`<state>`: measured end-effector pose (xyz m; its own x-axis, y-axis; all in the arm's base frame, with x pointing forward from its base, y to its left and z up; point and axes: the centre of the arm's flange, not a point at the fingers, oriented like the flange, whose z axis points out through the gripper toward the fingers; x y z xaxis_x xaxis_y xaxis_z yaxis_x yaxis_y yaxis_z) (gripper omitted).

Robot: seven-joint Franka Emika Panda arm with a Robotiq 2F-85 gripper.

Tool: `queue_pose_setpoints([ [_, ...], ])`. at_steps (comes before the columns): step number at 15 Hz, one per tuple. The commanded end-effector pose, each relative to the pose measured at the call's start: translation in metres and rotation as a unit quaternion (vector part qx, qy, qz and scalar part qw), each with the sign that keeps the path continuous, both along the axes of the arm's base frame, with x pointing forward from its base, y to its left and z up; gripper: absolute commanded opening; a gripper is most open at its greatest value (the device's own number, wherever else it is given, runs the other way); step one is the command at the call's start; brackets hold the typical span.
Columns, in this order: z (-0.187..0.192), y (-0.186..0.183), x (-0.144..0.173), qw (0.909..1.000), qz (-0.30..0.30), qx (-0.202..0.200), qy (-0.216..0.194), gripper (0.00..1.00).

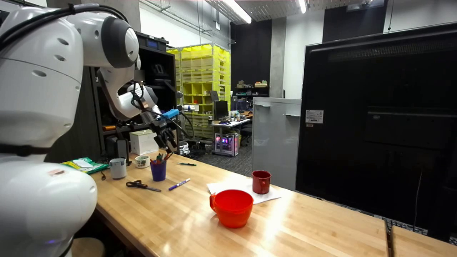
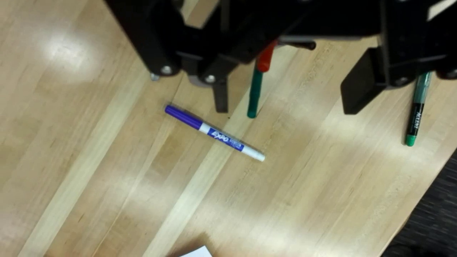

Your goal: Put the green pen in the blue cup.

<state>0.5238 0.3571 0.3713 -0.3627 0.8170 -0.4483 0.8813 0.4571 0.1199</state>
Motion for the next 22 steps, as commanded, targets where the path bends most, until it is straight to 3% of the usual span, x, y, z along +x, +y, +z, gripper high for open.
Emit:
queue_pose_setpoints([
  [1, -0.007, -0.008, -0.003, 0.9998, -0.011, -0.017, 0.007, 1.0],
  [7, -0.025, -0.014, -0.007, 0.9994, -0.016, -0.024, 0.021, 1.0],
  [8, -0.028, -0.014, -0.008, 0.9993, -0.016, -0.025, 0.023, 0.94],
  [9, -0.029, -0.014, -0.009, 0.9992, -0.015, -0.026, 0.025, 0.74],
  [18, -0.022, 0.004, -0.017, 0.9989, 0.015, -0.04, 0.017, 0.06],
  [19, -0.022, 0.01, -0.02, 0.9986, 0.022, -0.046, 0.014, 0.0],
  [22, -0.02, 0.026, -0.03, 0.9966, 0.048, -0.067, 0.005, 0.02],
])
